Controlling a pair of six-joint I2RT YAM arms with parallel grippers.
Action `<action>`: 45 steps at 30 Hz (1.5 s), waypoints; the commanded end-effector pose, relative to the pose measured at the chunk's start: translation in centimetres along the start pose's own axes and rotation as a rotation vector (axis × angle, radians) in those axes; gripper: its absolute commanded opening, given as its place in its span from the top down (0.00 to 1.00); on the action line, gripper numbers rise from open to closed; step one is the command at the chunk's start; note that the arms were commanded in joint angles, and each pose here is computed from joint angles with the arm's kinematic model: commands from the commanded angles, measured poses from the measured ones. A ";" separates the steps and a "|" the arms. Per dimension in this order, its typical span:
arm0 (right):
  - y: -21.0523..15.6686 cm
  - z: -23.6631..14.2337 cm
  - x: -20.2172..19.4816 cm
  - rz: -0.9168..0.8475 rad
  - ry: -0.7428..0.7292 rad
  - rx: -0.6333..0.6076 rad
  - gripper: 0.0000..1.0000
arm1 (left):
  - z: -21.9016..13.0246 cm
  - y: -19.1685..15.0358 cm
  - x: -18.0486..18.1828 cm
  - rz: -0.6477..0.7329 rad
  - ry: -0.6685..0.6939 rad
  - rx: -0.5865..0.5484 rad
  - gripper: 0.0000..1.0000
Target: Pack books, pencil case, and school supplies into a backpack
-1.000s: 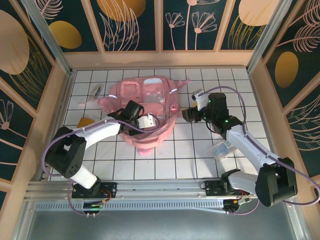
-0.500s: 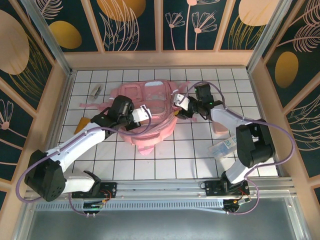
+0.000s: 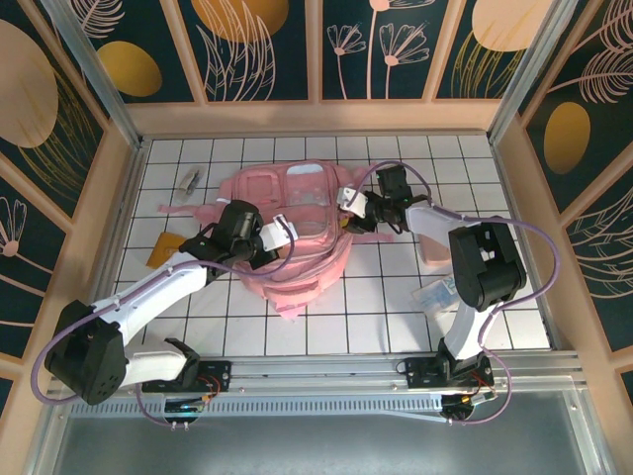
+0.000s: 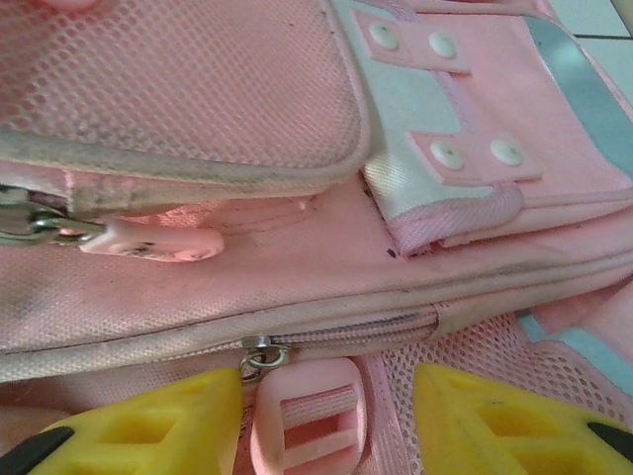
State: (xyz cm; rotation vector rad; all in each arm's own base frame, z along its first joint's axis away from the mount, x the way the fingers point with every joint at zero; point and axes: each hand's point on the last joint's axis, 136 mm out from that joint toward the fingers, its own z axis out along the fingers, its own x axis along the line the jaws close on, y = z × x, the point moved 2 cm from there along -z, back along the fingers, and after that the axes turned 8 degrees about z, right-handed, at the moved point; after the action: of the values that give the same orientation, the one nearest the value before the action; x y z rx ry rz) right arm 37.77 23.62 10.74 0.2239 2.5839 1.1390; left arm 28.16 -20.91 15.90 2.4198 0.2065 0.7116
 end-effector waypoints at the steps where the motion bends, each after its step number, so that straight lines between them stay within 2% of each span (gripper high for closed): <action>1: -1.6 0.8 1.7 -0.027 0.043 0.051 0.51 | -1.5 4.3 1.9 -0.025 0.060 -0.204 1.00; 6: -1.1 0.0 3.2 -0.019 0.152 0.043 0.51 | -1.4 4.4 2.4 -0.079 0.073 -0.193 1.00; 9: -1.8 -0.2 3.4 -0.017 0.154 0.064 0.51 | -1.4 4.7 2.1 -0.077 0.050 -0.218 1.00; 15: -2.0 0.5 0.8 -0.016 -0.040 0.053 0.74 | -2.5 5.8 1.7 -0.081 0.030 -0.287 1.00; 18: -1.6 0.2 0.6 -0.017 -0.047 0.031 0.85 | -2.4 5.7 1.5 -0.063 0.023 -0.294 1.00; 20: -1.2 -0.2 0.8 -0.018 -0.029 0.018 0.99 | -2.0 5.3 1.6 -0.072 0.028 -0.265 1.00; 21: -1.1 -0.5 1.0 -0.016 -0.021 0.012 1.00 | -1.8 5.1 1.6 -0.078 0.025 -0.251 1.00; 30: 0.3 -4.4 3.7 0.036 0.083 0.004 1.00 | 0.9 4.1 2.7 -0.188 0.030 -0.175 1.00; 37: 0.2 -6.0 7.3 -0.056 0.158 0.125 1.00 | 2.8 5.3 3.6 -0.277 -0.018 -0.171 1.00; 40: 1.6 -6.9 9.4 -0.061 0.205 0.157 1.00 | 2.8 6.5 4.6 -0.311 -0.027 -0.186 1.00; 43: 3.4 -7.6 11.9 -0.070 0.254 0.136 1.00 | 2.6 7.7 4.9 -0.351 -0.058 -0.223 1.00; 45: 5.4 -8.0 13.5 -0.059 0.283 0.049 1.00 | 2.4 8.5 5.0 -0.400 -0.086 -0.247 1.00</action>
State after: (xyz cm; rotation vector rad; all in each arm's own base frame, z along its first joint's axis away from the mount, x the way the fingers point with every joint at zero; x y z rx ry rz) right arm 26.63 23.31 14.42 0.0647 2.7946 0.9713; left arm 32.11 -24.88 16.42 2.2794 0.5325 0.4463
